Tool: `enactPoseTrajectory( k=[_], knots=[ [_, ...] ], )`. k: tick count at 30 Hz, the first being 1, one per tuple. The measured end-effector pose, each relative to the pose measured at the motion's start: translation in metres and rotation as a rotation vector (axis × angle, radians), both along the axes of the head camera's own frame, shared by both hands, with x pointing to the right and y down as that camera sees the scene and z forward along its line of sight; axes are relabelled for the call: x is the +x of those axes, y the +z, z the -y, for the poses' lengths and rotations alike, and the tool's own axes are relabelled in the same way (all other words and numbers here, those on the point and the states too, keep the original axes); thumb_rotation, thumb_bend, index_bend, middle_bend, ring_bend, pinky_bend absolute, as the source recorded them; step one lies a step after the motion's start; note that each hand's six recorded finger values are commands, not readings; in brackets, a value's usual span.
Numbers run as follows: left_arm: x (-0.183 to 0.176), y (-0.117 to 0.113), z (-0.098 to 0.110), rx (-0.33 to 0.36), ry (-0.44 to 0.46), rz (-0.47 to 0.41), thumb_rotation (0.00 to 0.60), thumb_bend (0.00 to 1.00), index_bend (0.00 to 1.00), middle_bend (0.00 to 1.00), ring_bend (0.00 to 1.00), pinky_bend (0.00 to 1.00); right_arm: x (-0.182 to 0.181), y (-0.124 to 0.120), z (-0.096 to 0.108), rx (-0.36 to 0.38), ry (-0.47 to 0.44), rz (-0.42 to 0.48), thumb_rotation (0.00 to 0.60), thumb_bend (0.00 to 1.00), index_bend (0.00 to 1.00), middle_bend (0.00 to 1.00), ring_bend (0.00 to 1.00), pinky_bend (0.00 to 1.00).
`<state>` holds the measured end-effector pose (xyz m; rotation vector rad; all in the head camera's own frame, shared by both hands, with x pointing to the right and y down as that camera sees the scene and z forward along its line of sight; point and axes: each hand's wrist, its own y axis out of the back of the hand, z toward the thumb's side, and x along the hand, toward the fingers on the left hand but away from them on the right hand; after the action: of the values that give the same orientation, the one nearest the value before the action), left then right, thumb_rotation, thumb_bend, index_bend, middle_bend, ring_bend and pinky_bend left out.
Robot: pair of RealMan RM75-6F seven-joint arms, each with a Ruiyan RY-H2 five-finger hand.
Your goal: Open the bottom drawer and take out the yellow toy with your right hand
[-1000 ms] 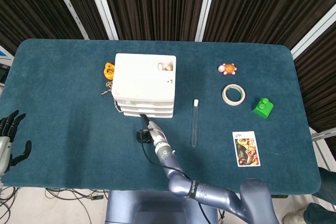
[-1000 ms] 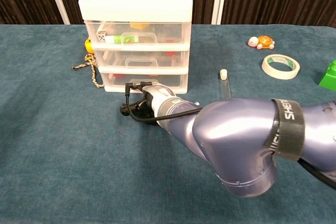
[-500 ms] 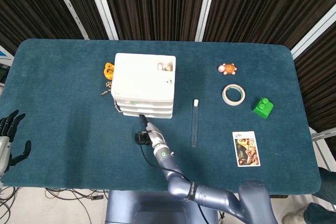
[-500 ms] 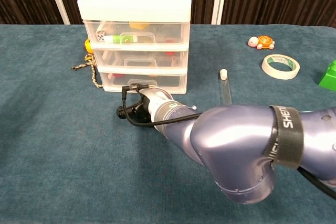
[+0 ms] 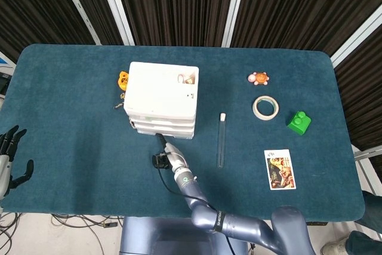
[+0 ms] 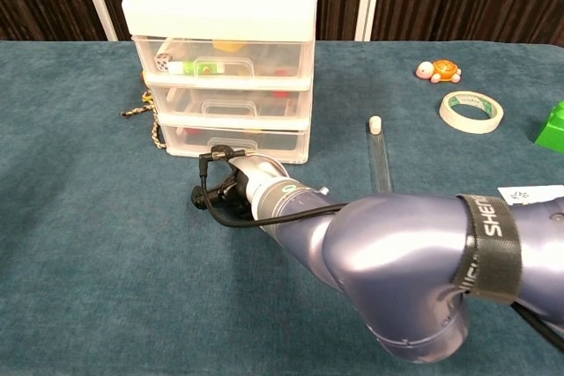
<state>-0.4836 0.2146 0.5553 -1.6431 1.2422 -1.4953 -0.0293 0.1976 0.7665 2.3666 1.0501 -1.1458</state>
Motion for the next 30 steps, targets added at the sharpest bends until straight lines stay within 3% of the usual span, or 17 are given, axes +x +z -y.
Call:
enactPoseTrajectory(
  k=[30],
  knots=[
    [0.001,0.001,0.000,-0.003,0.003,0.000,0.600,0.48,0.08,0.00,0.00,0.00,0.000,-0.013,-0.031,0.002,-0.142,0.001,0.600,0.62,0.07,0.96,0.98,1.00]
  ],
)
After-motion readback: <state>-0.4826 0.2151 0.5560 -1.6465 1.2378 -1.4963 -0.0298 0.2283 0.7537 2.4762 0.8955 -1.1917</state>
